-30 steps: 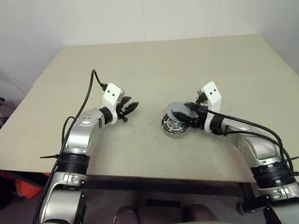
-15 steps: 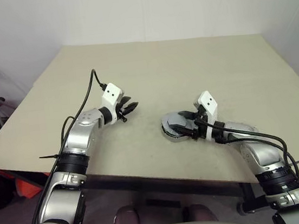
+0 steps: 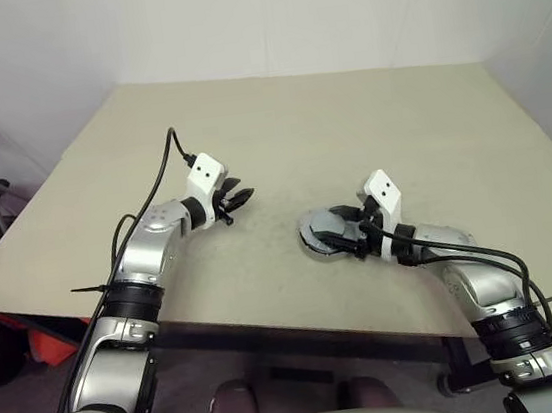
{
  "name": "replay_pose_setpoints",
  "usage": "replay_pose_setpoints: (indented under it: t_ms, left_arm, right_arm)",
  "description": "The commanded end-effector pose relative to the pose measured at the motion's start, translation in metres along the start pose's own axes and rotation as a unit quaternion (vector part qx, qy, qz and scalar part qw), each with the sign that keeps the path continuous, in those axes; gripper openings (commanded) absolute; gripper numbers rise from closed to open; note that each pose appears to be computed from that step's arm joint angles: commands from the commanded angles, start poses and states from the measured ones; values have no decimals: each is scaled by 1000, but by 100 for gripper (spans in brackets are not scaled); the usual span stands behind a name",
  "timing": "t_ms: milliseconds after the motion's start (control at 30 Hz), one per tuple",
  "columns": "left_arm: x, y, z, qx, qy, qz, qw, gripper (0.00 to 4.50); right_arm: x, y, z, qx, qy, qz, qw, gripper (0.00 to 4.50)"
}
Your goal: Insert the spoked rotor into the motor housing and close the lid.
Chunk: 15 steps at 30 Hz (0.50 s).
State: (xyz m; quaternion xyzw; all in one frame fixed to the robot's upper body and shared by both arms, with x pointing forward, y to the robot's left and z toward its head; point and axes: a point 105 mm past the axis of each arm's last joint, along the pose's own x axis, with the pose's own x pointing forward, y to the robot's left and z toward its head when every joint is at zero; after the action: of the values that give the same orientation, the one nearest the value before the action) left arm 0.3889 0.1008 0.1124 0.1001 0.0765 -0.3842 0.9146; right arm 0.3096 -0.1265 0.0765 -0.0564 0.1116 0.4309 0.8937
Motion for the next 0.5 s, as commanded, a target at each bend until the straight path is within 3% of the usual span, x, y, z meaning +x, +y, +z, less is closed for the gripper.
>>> replay_pose_setpoints:
  t_ms: [33, 500]
  left_arm:
    - [-3, 5, 17, 22, -22, 7, 999, 203]
    - [-5, 5, 17, 24, -21, 9, 999, 203]
  right_arm:
    - [-2, 3, 4, -18, -6, 10, 1000, 309]
    - [3, -2, -10, -38, 25, -1, 999, 309]
